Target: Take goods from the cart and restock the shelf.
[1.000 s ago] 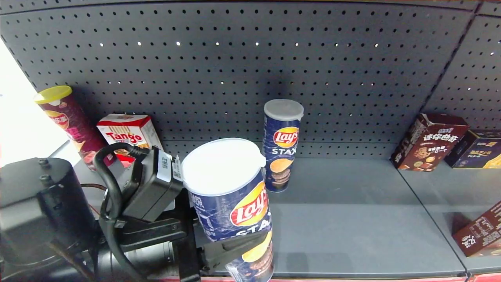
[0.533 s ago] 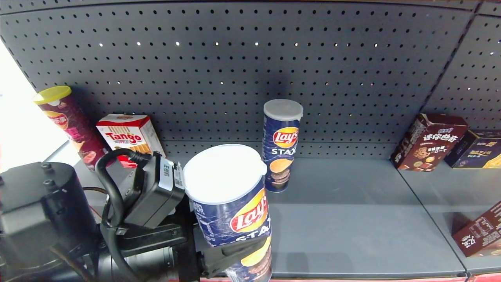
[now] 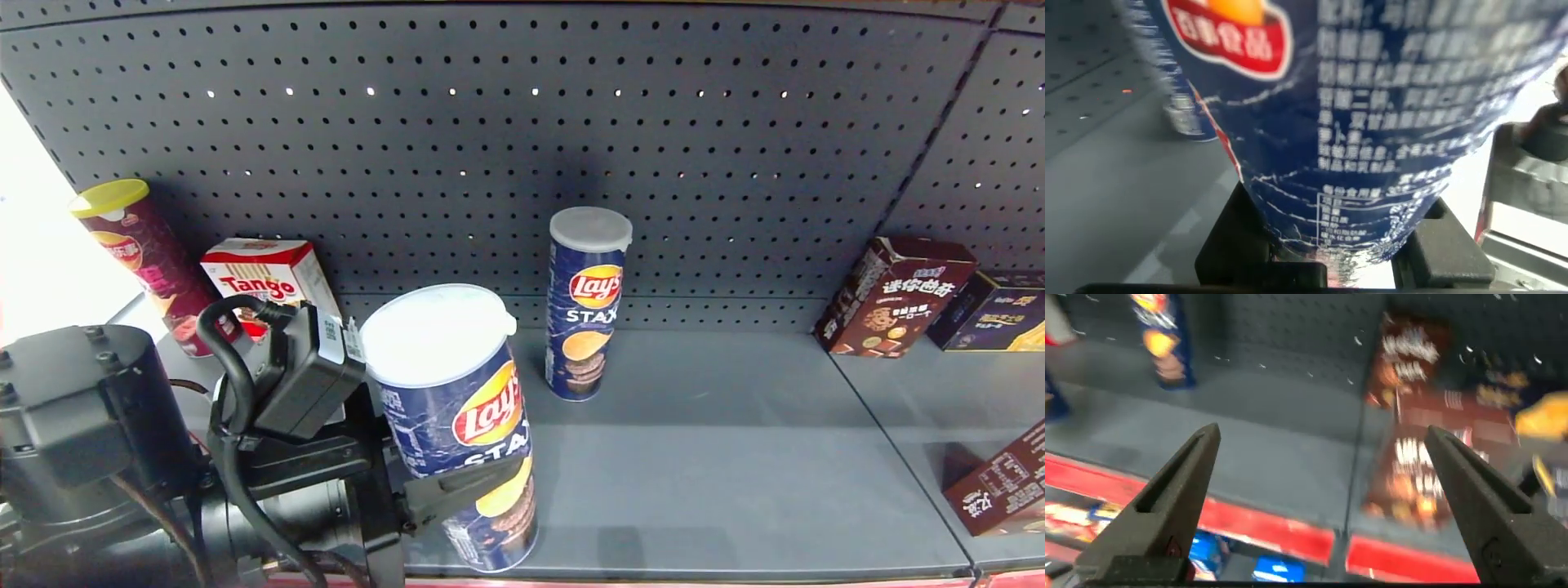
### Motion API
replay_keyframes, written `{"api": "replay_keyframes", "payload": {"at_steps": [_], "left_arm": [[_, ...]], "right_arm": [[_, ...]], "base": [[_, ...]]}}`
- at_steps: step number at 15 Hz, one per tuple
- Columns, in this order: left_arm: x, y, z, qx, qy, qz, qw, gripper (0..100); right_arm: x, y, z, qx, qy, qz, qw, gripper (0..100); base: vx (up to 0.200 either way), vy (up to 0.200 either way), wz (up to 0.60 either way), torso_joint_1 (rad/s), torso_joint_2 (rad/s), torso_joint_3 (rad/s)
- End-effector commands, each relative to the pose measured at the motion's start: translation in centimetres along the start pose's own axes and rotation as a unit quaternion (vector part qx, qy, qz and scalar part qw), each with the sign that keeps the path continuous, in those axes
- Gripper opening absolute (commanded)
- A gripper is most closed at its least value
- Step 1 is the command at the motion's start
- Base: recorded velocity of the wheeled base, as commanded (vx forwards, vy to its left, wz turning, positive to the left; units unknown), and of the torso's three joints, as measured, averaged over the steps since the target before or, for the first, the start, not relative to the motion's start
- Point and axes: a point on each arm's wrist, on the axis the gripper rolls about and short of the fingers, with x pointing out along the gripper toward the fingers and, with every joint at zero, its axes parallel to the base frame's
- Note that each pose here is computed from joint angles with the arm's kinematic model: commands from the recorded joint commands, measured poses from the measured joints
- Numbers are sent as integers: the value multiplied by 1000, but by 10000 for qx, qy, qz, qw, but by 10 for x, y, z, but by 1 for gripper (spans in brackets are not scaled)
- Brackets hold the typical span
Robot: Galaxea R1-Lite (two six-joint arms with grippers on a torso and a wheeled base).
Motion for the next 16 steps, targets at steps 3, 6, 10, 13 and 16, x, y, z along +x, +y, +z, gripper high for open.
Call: {"api": "replay_keyframes", "payload": {"at_steps": [3,6,10,13,16], "left_arm": [[3,5,-1,-4,-15,32,10000,0],[4,8,-4,-9,-14,63,10000,0],[3,15,-2,-17,-44,218,9998,0],[4,18,-4,-30,-43,279,9996,0],[-1,20,-10,-83,42,371,9993,0]], "right_arm": [[67,-7,46,47,411,1147,9925,100],[111,-4,56,30,403,1568,9868,100],[149,14,48,106,700,2382,9686,100],[189,22,44,111,517,2708,9612,100],[228,30,44,-35,353,3006,9531,100]], "base": [[0,0,0,0,0,0],[0,0,0,0,0,0],[0,0,0,0,0,0],[0,0,0,0,0,0],[0,0,0,0,0,0]]}}
